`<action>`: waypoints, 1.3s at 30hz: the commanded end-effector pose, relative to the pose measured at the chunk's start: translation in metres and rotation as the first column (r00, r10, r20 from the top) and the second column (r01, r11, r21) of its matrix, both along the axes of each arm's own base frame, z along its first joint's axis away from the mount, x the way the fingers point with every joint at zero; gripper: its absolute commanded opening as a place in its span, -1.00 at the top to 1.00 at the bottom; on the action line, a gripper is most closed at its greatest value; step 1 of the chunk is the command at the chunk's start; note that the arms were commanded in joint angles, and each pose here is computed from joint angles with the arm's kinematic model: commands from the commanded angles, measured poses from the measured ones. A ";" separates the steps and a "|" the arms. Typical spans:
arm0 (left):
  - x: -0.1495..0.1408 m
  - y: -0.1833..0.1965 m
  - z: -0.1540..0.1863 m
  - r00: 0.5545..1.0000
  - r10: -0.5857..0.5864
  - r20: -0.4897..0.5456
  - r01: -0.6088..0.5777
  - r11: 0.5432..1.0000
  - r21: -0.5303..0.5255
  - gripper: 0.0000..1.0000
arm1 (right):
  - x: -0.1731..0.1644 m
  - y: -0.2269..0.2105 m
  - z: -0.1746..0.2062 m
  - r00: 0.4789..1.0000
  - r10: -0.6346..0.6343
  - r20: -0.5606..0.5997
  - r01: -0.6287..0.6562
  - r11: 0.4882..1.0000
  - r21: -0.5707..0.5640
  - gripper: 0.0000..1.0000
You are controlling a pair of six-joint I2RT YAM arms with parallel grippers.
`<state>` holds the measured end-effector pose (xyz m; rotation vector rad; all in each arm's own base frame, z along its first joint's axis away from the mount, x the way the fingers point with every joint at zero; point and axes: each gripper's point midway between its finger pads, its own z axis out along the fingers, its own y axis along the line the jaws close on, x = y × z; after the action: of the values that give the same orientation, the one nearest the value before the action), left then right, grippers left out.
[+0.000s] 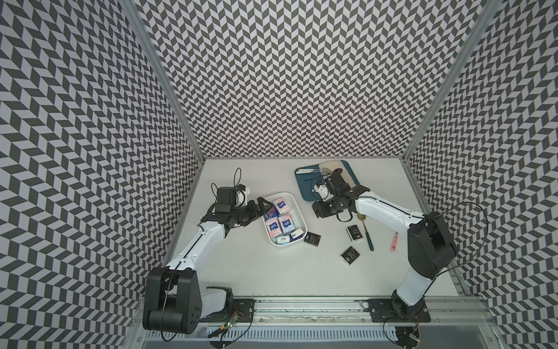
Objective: Put the pocket tissues into the storage box
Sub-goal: Pick up the pocket tissues from the center of the board, then place the pocket tissues in the storage box.
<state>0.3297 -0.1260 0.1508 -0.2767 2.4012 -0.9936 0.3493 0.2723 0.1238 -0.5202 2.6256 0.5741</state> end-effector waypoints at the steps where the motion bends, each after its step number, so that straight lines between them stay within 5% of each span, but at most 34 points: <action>1: 0.007 0.008 -0.007 0.998 0.055 0.019 -0.056 0.998 0.030 -0.99 | 0.004 0.030 0.027 0.999 0.032 0.029 -0.035 0.996 0.083 0.50; 16: 0.013 0.031 -0.026 0.982 0.191 0.003 -0.191 0.982 -0.005 -0.99 | 0.054 0.086 0.000 0.999 0.004 0.046 -0.002 0.998 -0.058 0.47; 39: 0.015 0.025 -0.024 0.984 0.177 0.003 -0.177 0.983 -0.053 -0.99 | 0.060 0.110 -0.032 0.999 -0.023 0.047 0.030 0.987 -0.159 0.18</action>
<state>0.3425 -0.0991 0.1234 -0.5160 2.3179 -0.9537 0.4010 0.3795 0.0837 -0.5609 2.6777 0.3608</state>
